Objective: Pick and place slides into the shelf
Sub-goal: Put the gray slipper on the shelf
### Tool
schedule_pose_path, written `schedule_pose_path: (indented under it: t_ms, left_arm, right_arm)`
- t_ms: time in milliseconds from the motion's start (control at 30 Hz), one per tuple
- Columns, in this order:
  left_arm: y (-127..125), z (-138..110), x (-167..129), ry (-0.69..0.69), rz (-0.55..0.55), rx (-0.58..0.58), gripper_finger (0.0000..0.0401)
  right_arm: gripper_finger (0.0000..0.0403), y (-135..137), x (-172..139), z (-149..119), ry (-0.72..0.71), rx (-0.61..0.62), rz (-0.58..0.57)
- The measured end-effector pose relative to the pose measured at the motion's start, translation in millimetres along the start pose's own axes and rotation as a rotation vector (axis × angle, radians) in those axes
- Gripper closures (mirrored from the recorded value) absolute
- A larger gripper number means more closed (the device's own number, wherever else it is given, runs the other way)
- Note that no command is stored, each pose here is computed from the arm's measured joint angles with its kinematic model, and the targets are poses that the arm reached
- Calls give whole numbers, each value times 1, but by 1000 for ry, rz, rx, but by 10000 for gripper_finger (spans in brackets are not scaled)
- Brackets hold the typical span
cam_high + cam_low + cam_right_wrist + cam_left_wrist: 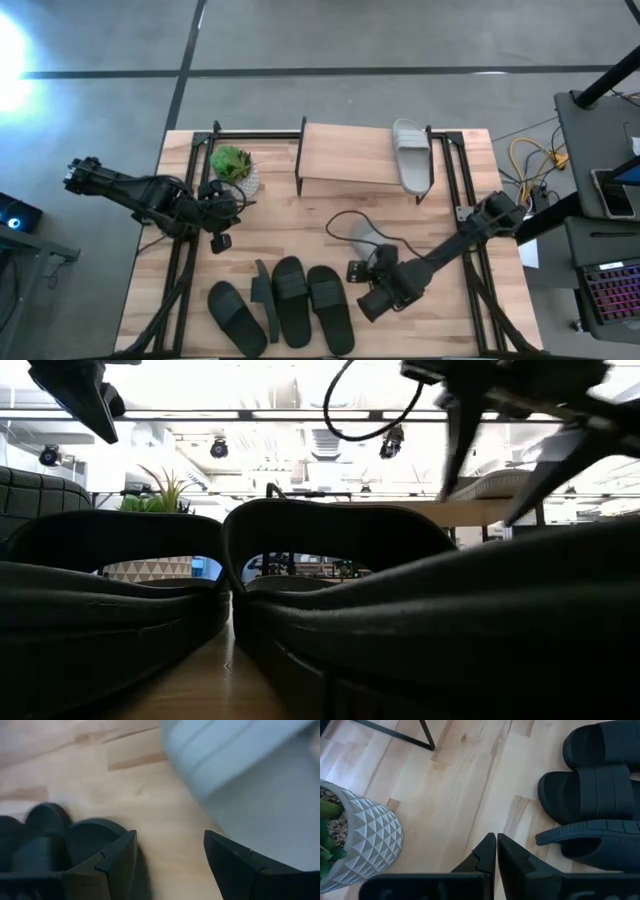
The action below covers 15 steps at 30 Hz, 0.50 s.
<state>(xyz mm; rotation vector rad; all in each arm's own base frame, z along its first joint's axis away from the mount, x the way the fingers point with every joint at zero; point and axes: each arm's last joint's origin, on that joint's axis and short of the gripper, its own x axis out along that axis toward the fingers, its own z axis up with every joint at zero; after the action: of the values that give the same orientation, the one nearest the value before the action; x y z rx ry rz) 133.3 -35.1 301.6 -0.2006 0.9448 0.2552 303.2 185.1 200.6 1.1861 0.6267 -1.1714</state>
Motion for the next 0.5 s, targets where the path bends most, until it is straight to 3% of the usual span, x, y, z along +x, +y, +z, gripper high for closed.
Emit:
schedule_pose_path:
  t_ms: [167,500]
  left_arm:
    - [0,0,0,1,0,1,399]
    - [0,-1,-1,19,-20,3,399]
  right_arm:
    - [182,-9,-2,5,-35,-44,-94]
    - [182,-5,15,20,-125,-17,-97]
